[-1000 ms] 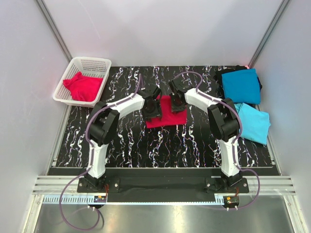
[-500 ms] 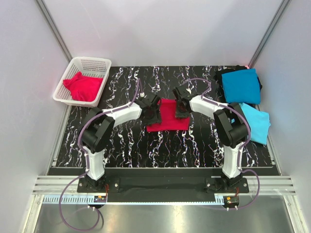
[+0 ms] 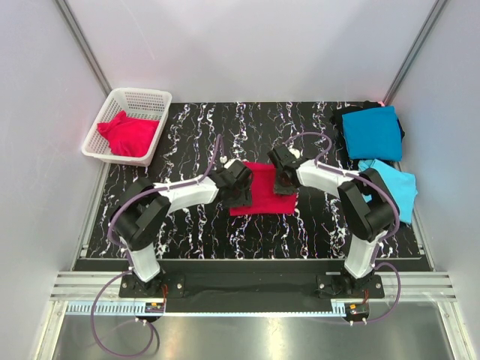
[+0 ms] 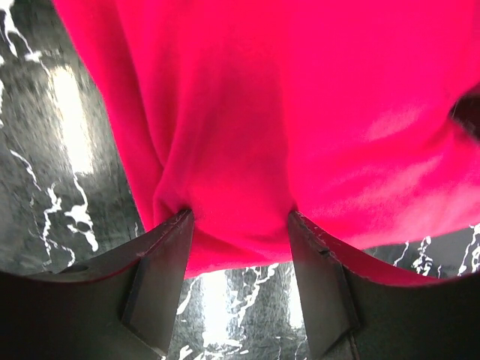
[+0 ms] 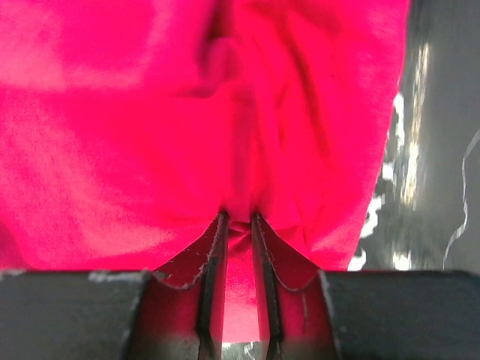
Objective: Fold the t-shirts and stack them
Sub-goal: Fold the tshirt
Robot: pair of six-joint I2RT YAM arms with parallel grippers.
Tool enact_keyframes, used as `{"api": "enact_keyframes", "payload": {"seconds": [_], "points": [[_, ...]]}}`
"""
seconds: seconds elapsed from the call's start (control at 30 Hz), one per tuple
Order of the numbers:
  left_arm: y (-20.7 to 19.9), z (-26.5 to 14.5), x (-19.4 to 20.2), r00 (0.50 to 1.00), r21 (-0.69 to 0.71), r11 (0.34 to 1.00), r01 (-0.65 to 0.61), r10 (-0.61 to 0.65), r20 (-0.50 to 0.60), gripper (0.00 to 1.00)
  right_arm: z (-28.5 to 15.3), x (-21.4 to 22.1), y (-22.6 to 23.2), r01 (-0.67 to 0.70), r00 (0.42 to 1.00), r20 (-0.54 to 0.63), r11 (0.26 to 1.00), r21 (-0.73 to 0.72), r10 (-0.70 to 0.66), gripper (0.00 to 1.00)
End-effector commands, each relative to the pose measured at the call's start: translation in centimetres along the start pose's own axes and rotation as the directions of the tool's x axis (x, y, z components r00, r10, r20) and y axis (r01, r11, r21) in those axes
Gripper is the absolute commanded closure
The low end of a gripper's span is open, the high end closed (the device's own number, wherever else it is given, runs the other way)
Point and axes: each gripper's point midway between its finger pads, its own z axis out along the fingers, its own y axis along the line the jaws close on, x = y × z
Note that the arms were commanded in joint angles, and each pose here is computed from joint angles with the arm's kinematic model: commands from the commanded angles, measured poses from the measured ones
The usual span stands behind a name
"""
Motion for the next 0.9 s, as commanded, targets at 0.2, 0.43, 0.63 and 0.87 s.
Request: {"api": "enact_keyframes", "payload": {"seconds": [0.2, 0.43, 0.63, 0.87], "points": [[7.8, -1.0, 9.5, 0.969, -0.251, 0.967, -0.043, -0.021, -0.247, 0.39, -1.1, 7.7, -3.5, 0.063, 0.992, -0.122, 0.986, 0.157, -0.044, 0.75], [5.3, -4.8, 5.2, 0.993, -0.195, 0.98, -0.025, 0.001, -0.122, 0.39, -6.1, 1.6, -1.6, 0.087, 0.995, 0.025, 0.988, 0.131, -0.091, 0.69], [2.4, -9.9, -0.7, 0.998, -0.145, 0.989, -0.033, 0.039, 0.043, 0.35, -12.6, -4.7, -0.8, 0.075, 0.969, 0.224, 0.989, 0.13, -0.102, 0.57], [0.3, -10.2, -5.2, 0.995, -0.129, 0.992, -0.016, 0.029, 0.096, 0.35, -9.9, -5.2, 1.3, 0.116, 0.975, 0.176, 0.987, 0.113, -0.134, 0.61]]}}
